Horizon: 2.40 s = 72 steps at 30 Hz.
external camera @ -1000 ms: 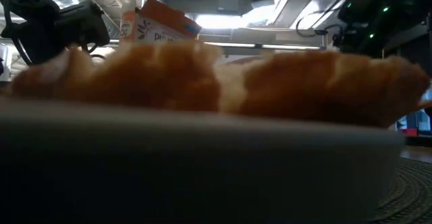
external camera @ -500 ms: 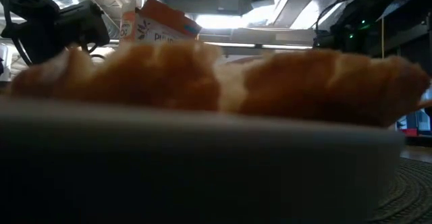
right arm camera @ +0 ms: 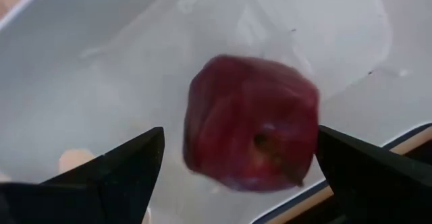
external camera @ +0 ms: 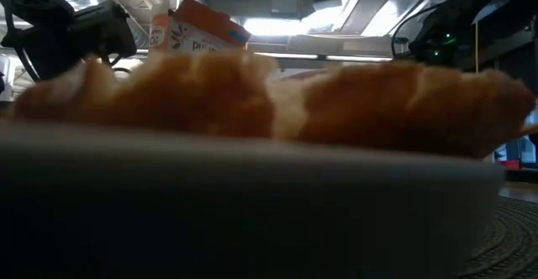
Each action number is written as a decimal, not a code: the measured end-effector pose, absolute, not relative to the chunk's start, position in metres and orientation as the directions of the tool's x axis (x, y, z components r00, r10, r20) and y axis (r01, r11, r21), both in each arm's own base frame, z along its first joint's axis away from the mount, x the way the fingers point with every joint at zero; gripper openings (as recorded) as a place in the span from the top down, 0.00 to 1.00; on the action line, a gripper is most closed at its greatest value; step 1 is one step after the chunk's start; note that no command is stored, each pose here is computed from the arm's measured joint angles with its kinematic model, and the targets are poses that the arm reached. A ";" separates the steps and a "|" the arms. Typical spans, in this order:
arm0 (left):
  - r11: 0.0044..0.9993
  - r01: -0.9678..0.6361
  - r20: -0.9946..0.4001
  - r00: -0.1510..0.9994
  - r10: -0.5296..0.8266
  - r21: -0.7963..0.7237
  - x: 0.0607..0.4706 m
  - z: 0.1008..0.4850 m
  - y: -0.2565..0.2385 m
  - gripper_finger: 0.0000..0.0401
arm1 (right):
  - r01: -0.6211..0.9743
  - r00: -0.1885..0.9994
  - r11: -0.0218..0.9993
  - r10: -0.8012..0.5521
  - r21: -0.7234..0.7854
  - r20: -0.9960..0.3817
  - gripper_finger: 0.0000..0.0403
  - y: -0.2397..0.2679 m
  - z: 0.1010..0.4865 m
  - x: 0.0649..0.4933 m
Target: Arrange a breakfast setting
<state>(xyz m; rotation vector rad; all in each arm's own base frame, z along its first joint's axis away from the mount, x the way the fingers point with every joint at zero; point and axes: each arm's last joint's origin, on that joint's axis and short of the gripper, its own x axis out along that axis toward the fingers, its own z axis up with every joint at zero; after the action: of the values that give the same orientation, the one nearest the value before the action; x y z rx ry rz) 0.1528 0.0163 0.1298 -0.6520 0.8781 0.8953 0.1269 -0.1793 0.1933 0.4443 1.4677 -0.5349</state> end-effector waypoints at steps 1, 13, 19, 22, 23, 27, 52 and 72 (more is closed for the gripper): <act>0.482 -0.868 -0.860 0.336 0.384 -0.123 0.153 0.130 0.016 0.20 | 0.587 0.022 0.809 -0.063 -0.038 -0.998 0.07 -0.179 0.193 0.127; 0.482 -0.867 -0.860 0.336 0.384 -0.123 0.153 0.130 0.016 0.20 | 0.566 0.031 0.824 -0.074 -0.043 -0.997 0.45 -0.179 0.193 0.128; 0.482 -0.867 -0.860 0.336 0.384 -0.123 0.153 0.130 0.016 0.20 | 0.548 0.030 0.835 -0.071 -0.043 -0.997 0.45 -0.177 0.207 0.126; 0.482 -0.867 -0.860 0.336 0.384 -0.124 0.153 0.130 0.016 0.20 | 0.539 0.034 0.839 -0.104 -0.069 -0.994 0.45 -0.179 0.233 0.127; 0.482 -0.867 -0.860 0.336 0.384 -0.123 0.153 0.130 0.016 0.20 | 0.534 0.048 0.842 -0.120 -0.076 -0.992 0.45 -0.180 0.245 0.128; 0.482 -0.867 -0.860 0.336 0.384 -0.123 0.153 0.130 0.016 0.20 | 0.483 0.210 0.874 -0.174 -0.053 -0.962 0.45 -0.172 0.298 0.139; 0.482 -0.867 -0.860 0.335 0.384 -0.123 0.153 0.130 0.016 0.20 | -0.451 0.692 0.889 0.296 -0.074 -0.659 0.45 0.102 0.393 0.391; 0.482 -0.867 -0.859 0.337 0.384 -0.125 0.153 0.130 0.016 0.20 | -0.644 0.434 0.763 0.422 0.053 -0.796 0.45 0.167 0.276 0.465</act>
<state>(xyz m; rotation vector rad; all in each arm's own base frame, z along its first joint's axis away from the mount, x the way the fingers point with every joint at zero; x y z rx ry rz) 0.1529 0.0164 0.1297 -0.6525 0.8767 0.8949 0.4651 0.1666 0.2762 -0.2764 0.9020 0.6742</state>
